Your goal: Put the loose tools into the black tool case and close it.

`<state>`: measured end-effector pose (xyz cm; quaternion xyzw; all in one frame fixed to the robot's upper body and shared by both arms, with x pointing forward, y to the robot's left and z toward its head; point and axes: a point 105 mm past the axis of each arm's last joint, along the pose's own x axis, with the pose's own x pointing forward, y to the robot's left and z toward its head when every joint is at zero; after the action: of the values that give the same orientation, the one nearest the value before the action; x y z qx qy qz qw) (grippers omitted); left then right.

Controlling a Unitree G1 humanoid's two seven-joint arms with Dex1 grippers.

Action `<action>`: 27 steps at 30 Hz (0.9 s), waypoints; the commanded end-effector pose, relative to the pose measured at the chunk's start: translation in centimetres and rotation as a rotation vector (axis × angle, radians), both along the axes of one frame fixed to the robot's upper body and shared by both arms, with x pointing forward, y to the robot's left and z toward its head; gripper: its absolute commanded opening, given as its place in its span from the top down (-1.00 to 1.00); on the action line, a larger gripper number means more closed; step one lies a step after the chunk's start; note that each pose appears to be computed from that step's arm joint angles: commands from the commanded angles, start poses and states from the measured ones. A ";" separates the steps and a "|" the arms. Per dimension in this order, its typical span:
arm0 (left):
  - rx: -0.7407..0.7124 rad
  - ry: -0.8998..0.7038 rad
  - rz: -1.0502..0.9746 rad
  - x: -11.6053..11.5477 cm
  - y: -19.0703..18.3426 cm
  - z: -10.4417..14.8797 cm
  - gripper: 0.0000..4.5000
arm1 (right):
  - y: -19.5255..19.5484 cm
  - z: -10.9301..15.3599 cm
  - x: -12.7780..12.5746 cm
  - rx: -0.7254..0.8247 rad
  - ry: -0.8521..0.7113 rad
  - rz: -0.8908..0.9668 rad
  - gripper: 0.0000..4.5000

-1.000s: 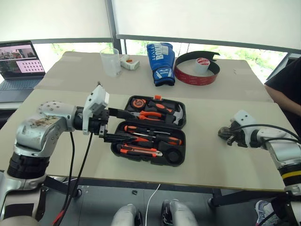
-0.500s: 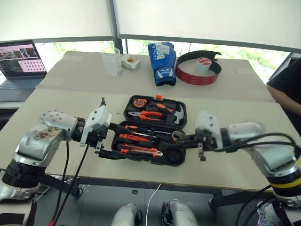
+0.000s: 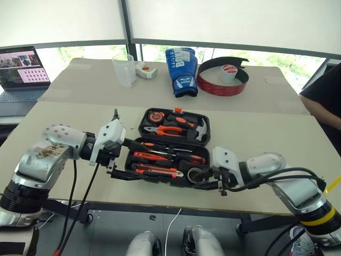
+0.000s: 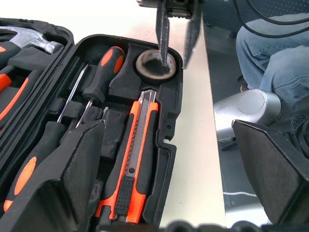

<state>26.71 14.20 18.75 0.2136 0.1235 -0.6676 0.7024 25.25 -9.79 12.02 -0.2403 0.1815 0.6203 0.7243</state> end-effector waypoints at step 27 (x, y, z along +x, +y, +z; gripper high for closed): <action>-0.039 -0.095 0.551 8.0 5.8 -6.2 0.97 | -8.2 0.9 8.0 0.029 -0.278 -0.430 1.00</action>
<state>34.89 21.28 11.44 0.1688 0.1560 -0.4185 0.8786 32.63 -18.02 11.65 -0.2477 0.1466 0.4257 0.8579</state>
